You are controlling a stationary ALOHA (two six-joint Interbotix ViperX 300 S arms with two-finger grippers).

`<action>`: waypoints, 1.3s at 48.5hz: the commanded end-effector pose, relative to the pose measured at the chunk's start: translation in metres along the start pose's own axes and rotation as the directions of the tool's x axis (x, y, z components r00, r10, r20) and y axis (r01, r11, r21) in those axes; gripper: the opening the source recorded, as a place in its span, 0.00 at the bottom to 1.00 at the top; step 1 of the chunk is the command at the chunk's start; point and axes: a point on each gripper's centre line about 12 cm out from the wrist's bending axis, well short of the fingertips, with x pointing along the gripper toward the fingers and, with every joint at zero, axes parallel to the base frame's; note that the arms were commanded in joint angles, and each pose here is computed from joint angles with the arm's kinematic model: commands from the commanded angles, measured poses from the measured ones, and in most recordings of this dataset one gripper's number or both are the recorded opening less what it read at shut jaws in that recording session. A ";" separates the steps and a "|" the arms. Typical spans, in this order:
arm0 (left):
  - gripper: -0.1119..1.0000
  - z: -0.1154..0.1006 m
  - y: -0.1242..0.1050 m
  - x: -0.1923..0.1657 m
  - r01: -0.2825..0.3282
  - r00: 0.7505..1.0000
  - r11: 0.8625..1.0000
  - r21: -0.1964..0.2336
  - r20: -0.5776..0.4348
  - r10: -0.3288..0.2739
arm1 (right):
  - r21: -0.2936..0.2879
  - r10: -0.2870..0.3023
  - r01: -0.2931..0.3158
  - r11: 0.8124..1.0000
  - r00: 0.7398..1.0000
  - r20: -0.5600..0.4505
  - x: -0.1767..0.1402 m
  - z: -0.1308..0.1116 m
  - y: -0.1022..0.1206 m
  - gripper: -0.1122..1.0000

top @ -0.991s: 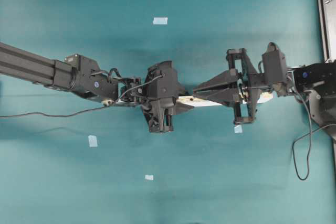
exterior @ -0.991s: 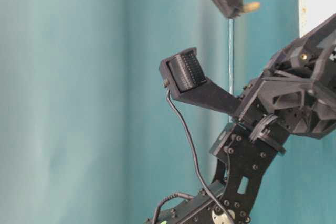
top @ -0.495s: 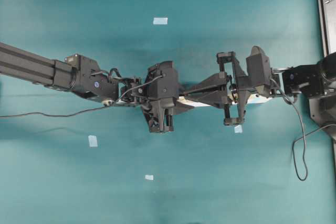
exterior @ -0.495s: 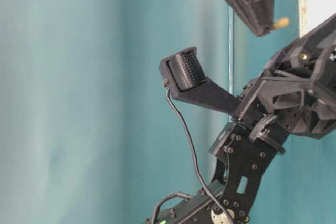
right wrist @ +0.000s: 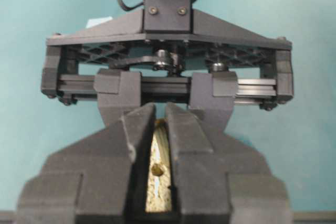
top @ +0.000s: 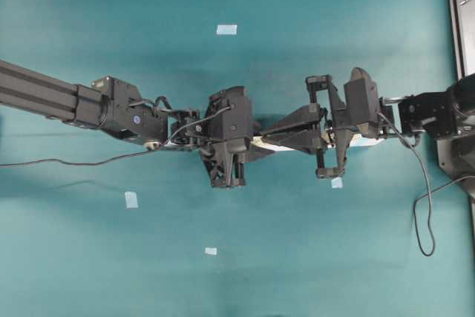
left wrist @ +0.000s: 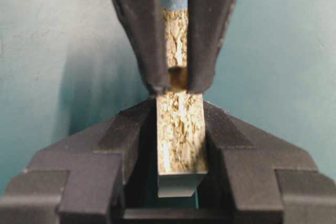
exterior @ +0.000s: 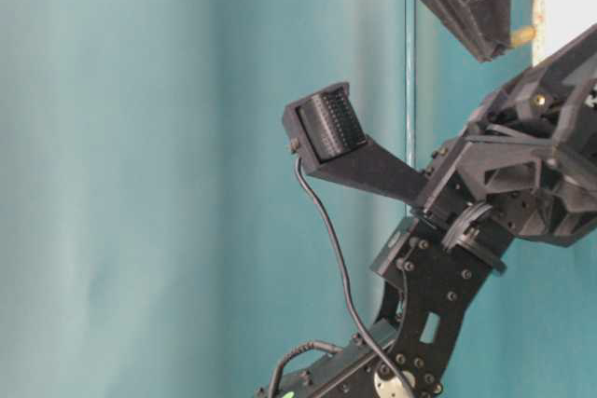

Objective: Move the wooden board into place and insert the rod into its hole.
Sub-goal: 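Lower the dowel with the right gripper into the board hole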

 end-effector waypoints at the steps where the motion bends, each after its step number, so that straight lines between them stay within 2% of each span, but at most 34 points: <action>1: 0.31 0.011 -0.010 -0.005 0.019 1.000 1.000 0.006 0.019 -0.019 | -0.002 0.010 -0.010 1.000 1.000 0.013 0.001 0.004 0.003 0.18; 47: 0.31 0.011 -0.010 -0.005 0.018 1.000 1.000 0.003 0.012 -0.018 | -0.001 0.016 -0.016 1.000 1.000 -0.006 -0.003 -0.001 0.006 0.18; 63: 0.31 0.010 -0.010 -0.005 0.019 1.000 1.000 0.004 0.007 -0.019 | 0.004 -0.005 0.006 1.000 0.998 -0.069 -0.008 -0.011 0.004 0.18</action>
